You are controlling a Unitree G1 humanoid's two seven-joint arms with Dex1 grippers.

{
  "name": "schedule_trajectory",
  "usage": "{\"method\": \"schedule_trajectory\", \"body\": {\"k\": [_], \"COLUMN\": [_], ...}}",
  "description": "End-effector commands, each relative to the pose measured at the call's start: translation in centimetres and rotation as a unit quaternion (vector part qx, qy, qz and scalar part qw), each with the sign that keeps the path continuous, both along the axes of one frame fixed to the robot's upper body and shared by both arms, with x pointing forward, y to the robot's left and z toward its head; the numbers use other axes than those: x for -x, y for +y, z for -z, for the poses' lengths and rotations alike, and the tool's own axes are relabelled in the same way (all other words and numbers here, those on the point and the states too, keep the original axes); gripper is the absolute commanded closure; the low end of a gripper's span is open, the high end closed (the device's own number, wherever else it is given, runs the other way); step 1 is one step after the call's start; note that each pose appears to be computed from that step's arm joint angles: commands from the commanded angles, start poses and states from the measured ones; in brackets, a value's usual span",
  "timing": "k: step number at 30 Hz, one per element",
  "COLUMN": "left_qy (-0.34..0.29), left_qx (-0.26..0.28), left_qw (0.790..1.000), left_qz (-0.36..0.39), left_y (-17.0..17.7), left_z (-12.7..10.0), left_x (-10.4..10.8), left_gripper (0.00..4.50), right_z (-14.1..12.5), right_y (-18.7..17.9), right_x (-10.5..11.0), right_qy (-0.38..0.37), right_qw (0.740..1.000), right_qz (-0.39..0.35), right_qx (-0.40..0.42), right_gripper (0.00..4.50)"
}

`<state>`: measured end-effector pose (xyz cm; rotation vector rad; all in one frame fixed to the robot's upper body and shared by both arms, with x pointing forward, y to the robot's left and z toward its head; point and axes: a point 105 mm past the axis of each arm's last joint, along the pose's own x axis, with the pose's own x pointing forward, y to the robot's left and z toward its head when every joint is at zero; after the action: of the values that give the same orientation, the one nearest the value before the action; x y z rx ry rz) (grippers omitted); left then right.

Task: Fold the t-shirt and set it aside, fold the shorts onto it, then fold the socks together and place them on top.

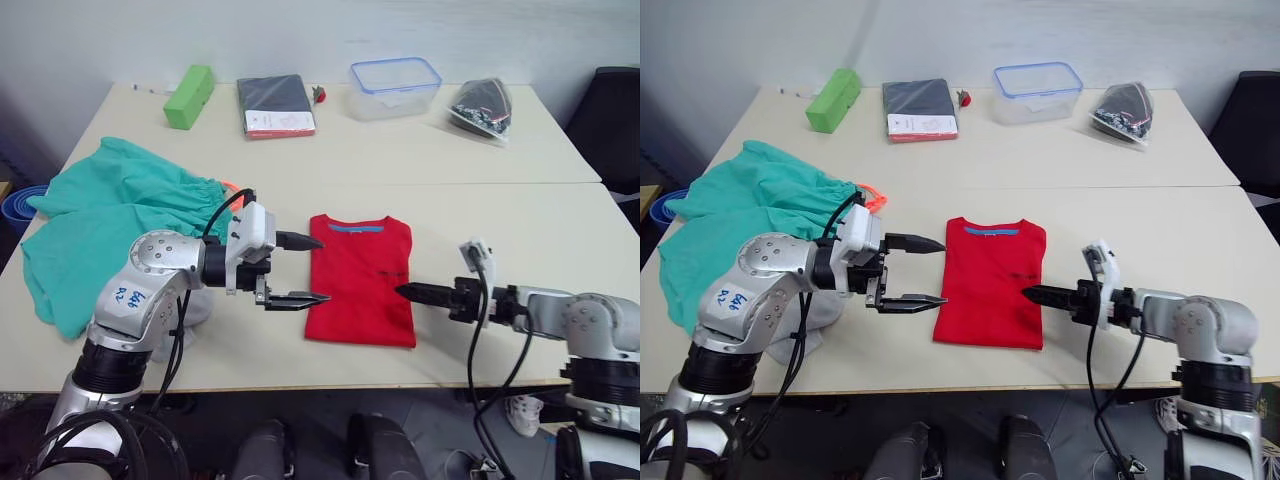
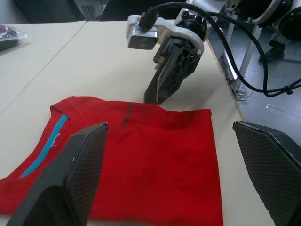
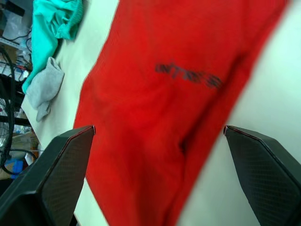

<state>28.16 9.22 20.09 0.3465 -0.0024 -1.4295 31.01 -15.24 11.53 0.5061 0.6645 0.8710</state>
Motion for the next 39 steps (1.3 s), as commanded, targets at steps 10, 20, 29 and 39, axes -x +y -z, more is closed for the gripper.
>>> {"method": "schedule_trajectory", "body": {"k": [10,20,29,39], "left_qy": [-0.032,-0.034,-0.04,-0.049], "left_qx": [0.021,0.012,0.013,0.02], "left_qw": [0.999,0.997,0.997,0.998], "left_qz": [-0.038,-0.065,-0.061,-0.031], "left_y": [2.3,2.6,2.2,1.0], "left_z": [-2.0,-1.7,-1.5,-1.5], "left_x": [0.8,0.9,0.8,0.5], "left_gripper": [0.05,0.0,0.0,0.0], "right_z": [2.7,1.5,-1.0,-2.5], "right_y": [3.8,2.7,-4.5,-19.3], "right_x": [-2.0,-2.8,-3.1,-0.8], "right_qy": [0.052,0.019,-0.028,-0.067], "right_qw": [0.998,0.999,0.997,0.957], "right_qz": [-0.03,-0.031,0.028,0.131], "right_qx": [-0.021,0.001,0.064,0.251], "right_gripper": [0.0,3.3,4.48,4.48]}}
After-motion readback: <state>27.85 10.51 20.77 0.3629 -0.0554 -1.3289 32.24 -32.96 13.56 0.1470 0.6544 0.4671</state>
